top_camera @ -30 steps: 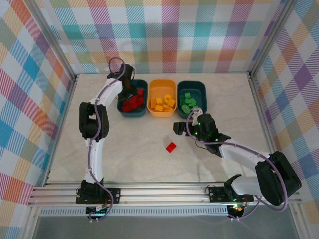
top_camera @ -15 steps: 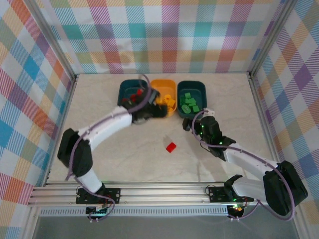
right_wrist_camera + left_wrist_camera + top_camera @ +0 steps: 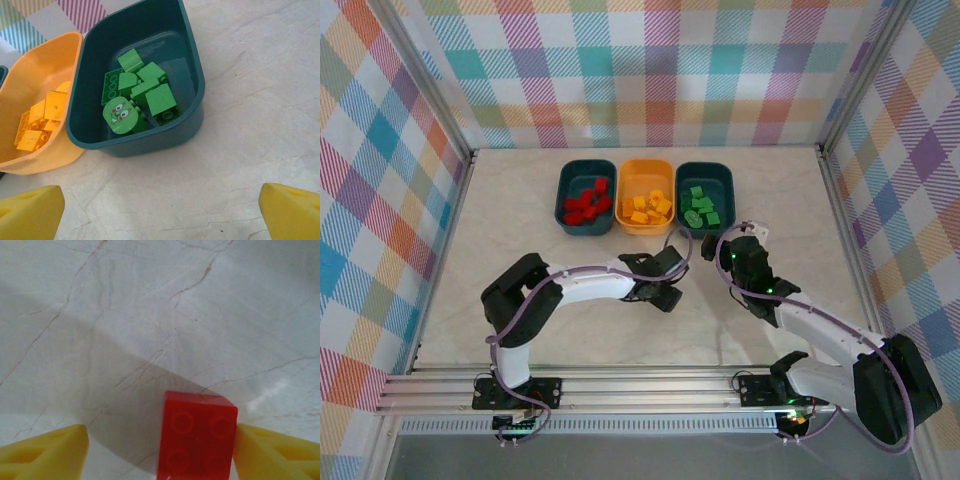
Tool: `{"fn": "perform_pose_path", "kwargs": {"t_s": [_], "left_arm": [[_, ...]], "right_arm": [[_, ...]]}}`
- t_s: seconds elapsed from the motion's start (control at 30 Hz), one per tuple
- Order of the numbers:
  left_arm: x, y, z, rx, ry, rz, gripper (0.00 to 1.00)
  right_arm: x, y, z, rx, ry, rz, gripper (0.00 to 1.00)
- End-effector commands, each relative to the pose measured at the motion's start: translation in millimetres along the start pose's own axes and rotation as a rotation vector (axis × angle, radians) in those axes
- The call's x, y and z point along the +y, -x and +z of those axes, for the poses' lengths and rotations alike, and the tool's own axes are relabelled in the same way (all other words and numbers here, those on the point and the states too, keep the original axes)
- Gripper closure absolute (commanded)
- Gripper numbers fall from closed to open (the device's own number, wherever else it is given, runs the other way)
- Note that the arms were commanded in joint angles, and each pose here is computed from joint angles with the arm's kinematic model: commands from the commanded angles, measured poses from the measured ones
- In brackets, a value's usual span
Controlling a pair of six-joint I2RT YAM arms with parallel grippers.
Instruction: Sort the legos into containers by color
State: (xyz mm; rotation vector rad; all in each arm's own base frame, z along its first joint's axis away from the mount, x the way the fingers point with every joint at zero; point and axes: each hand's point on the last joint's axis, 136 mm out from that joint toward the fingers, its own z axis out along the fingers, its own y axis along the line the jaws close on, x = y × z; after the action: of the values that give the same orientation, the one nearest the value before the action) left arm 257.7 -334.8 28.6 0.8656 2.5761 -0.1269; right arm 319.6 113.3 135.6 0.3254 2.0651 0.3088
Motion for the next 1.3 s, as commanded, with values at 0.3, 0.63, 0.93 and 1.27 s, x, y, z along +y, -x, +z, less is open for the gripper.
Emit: {"fn": "perform_pose_path", "kwargs": {"t_s": [0.3, 0.63, 0.93, 1.27], "left_arm": [[1.8, 8.5, 5.1, -0.027, 0.063, 0.053, 0.71], [80.4, 50.1, -54.3, -0.186, 0.264, -0.149, 0.83], [237.5, 94.1, -98.3, -0.271, 0.341, -0.683, 0.82], [328.4, 111.9, -29.3, -0.059, 0.352, -0.864, 0.83]], "right_arm": [[-5.5, 0.3, -1.3, -0.008, -0.009, 0.023, 0.00], [-4.6, -1.3, 0.6, -0.002, -0.005, 0.022, 0.00], [1.1, -4.5, 3.4, 0.021, 0.018, 0.025, 0.00], [4.7, -4.1, 2.2, 0.028, 0.035, 0.020, 0.00]]}}
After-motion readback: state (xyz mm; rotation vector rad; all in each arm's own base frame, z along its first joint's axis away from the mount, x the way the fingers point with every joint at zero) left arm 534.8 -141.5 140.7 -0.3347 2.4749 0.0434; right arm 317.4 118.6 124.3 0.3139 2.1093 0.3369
